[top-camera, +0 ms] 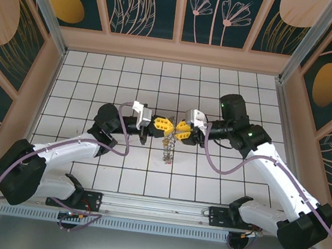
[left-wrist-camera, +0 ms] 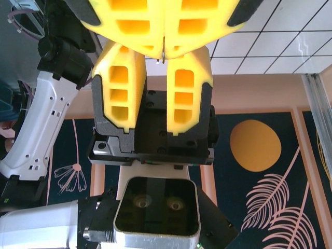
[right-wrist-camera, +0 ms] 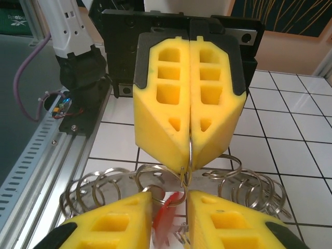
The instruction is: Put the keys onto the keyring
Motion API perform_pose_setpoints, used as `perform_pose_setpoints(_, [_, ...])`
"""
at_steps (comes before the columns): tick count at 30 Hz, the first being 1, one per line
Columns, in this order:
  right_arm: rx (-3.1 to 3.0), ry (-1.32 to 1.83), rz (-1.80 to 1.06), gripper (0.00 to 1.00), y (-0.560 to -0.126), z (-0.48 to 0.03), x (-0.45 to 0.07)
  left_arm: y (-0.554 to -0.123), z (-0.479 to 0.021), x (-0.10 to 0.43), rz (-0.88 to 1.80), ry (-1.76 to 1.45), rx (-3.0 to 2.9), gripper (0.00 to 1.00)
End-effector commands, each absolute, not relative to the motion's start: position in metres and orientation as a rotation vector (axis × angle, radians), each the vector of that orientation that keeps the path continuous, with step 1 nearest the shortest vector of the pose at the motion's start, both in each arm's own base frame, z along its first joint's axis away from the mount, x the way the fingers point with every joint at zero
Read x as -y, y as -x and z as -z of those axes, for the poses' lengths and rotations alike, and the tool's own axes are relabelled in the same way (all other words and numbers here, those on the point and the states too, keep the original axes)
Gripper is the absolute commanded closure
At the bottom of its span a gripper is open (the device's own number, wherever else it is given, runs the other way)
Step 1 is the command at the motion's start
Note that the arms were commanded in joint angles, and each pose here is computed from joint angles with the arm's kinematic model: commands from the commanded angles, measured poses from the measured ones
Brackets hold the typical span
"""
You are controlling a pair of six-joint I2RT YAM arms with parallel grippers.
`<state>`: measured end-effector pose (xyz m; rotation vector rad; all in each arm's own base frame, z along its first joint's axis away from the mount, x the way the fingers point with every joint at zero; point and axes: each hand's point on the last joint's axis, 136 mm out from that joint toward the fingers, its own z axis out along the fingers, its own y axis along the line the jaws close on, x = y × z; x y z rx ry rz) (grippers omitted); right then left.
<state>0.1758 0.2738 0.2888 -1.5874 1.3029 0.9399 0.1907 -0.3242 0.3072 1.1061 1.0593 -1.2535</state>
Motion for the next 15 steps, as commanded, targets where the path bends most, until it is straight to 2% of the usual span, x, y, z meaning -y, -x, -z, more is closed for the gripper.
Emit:
perform_pose_setpoints(1, [-1.268,1.591,-1.009,0.76,-0.172,-0.292,-0.277,-0.188,-0.328,0.321,1.243,-1.073,-0.959,1.00])
perform_pose_setpoints(6, [-1.234,1.585,-1.029,0.78,-0.175,-0.300,-0.282,-0.190,-0.323,0.324,1.251,-1.082,-0.959,1.00])
perform_pose_setpoints(10, [-1.249,1.564,-0.999,0.87,-0.183,-0.303,-0.284,-0.190,-0.325,0.324,1.264,-1.067,-0.945,1.00])
perform_pose_setpoints(15, [-1.287,1.567,-0.983,0.85,-0.185,-0.296,-0.282,-0.191,-0.327,0.323,1.272,-1.042,-0.934,1.00])
